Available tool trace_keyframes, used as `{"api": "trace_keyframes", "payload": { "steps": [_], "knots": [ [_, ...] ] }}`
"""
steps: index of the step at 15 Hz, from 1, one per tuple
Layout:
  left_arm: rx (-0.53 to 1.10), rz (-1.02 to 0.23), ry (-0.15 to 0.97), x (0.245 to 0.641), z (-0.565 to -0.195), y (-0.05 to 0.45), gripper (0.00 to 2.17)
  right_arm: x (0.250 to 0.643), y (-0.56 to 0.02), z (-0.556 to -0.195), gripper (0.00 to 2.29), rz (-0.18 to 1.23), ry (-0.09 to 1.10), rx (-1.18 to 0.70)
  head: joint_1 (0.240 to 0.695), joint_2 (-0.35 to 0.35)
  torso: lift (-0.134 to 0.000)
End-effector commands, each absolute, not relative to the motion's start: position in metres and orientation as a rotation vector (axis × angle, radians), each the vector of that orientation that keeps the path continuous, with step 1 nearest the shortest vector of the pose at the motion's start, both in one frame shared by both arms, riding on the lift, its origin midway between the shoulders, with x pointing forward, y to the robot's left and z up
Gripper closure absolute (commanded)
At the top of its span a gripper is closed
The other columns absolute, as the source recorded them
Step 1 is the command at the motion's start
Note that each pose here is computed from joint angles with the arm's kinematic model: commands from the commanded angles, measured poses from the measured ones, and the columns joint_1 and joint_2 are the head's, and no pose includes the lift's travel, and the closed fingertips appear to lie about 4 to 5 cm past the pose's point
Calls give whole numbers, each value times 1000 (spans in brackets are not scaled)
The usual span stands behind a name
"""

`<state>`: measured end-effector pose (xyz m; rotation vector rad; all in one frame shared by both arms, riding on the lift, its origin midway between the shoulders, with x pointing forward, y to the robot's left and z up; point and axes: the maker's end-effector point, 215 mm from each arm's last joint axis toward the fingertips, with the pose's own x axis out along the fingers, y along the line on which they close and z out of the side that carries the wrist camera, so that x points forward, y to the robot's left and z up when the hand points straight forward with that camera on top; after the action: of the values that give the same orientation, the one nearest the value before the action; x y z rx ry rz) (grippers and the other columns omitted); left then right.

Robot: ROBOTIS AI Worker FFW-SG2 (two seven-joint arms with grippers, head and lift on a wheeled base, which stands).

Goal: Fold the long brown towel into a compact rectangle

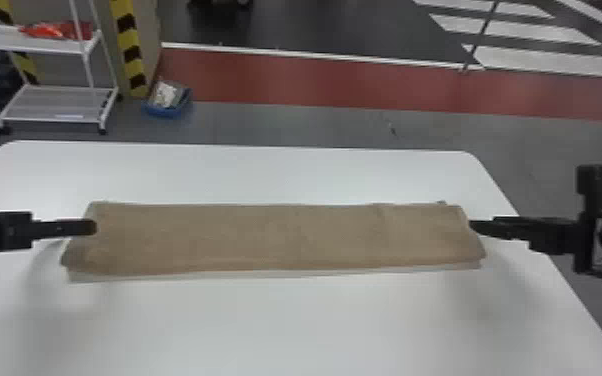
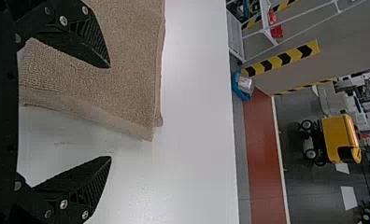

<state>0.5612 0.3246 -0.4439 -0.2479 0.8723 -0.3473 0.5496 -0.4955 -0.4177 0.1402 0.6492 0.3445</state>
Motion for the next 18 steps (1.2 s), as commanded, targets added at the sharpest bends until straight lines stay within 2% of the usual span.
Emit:
{"api": "trace_keyframes", "payload": {
  "steps": [1, 18],
  "knots": [
    [-250, -350, 871, 562, -444, 323, 194, 550, -496, -417, 215, 343, 649, 140, 695, -167, -123],
    [-231, -335, 863, 568, -440, 326, 188, 558, -493, -409, 215, 355, 607, 122, 695, -161, -123]
  ]
}}
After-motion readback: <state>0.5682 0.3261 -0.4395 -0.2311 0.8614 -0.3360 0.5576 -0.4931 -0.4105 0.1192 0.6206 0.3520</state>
